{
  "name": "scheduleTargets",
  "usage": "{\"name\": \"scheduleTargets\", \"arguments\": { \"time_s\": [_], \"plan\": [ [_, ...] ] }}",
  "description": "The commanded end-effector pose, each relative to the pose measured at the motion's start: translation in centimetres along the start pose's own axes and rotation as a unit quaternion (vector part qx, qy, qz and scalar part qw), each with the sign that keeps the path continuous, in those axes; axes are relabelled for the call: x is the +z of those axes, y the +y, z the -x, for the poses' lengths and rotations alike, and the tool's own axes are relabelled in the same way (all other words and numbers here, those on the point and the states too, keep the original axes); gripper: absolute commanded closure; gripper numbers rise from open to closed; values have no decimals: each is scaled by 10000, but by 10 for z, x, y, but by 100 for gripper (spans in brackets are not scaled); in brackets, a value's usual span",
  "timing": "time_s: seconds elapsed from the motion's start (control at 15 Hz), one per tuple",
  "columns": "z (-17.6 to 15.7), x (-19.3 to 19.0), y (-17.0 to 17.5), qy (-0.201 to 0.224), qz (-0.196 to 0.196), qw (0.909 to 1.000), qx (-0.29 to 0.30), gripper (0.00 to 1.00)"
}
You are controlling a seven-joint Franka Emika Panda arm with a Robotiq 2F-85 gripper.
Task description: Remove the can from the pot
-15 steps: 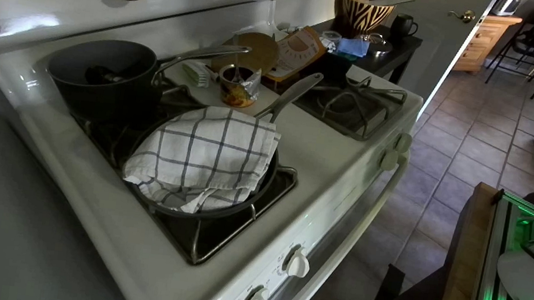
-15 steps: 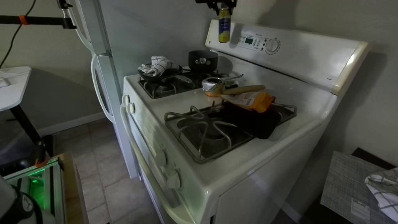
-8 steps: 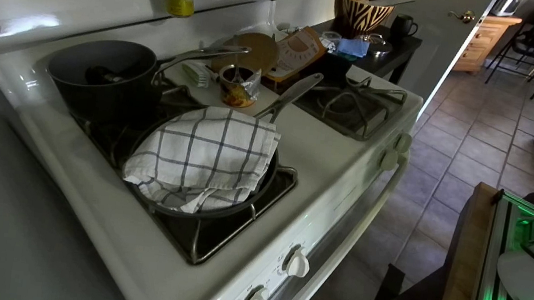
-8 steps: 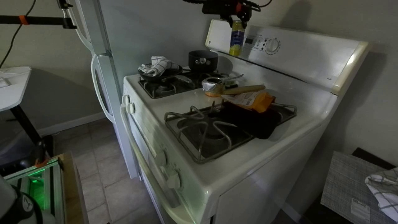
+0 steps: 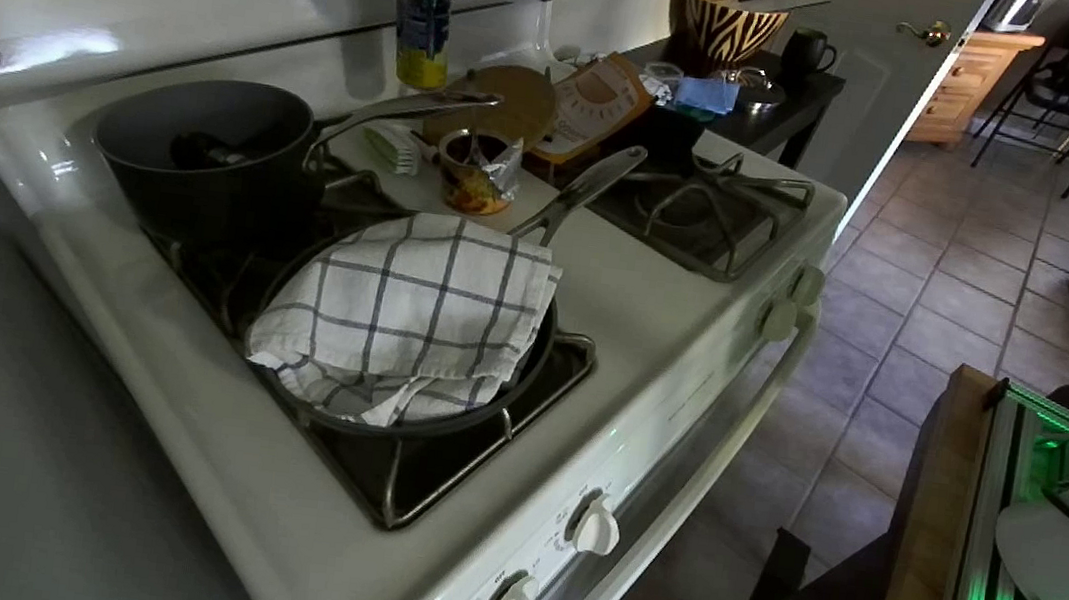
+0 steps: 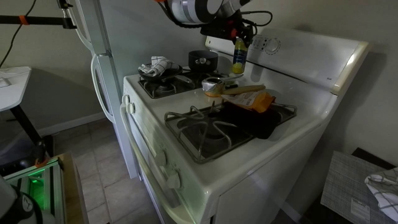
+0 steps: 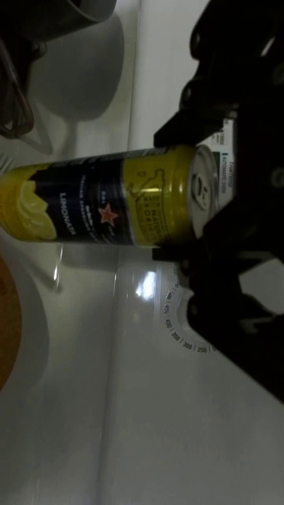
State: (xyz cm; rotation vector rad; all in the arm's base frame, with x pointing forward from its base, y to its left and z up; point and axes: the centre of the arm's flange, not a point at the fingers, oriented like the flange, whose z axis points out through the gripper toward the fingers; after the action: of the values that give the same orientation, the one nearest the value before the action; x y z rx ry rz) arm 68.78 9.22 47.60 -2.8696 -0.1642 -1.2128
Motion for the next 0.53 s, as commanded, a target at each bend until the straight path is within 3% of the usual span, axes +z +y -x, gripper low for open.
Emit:
{"name": "scheduleTargets", "arguments": {
  "time_s": [0.0,0.07,0.13,0.27,0.33,0.47],
  "plan": [
    [30,-18,0,363,202,9989,228,62],
    [13,2,5,151,79,9998,85,62],
    [18,4,7,132,97,9998,89,37],
    [20,8,7,101,98,9999,78,37],
    [18,13,5,155,134,9998,58,62],
    [17,24,5,240,149,9996,17,62]
  ]
}}
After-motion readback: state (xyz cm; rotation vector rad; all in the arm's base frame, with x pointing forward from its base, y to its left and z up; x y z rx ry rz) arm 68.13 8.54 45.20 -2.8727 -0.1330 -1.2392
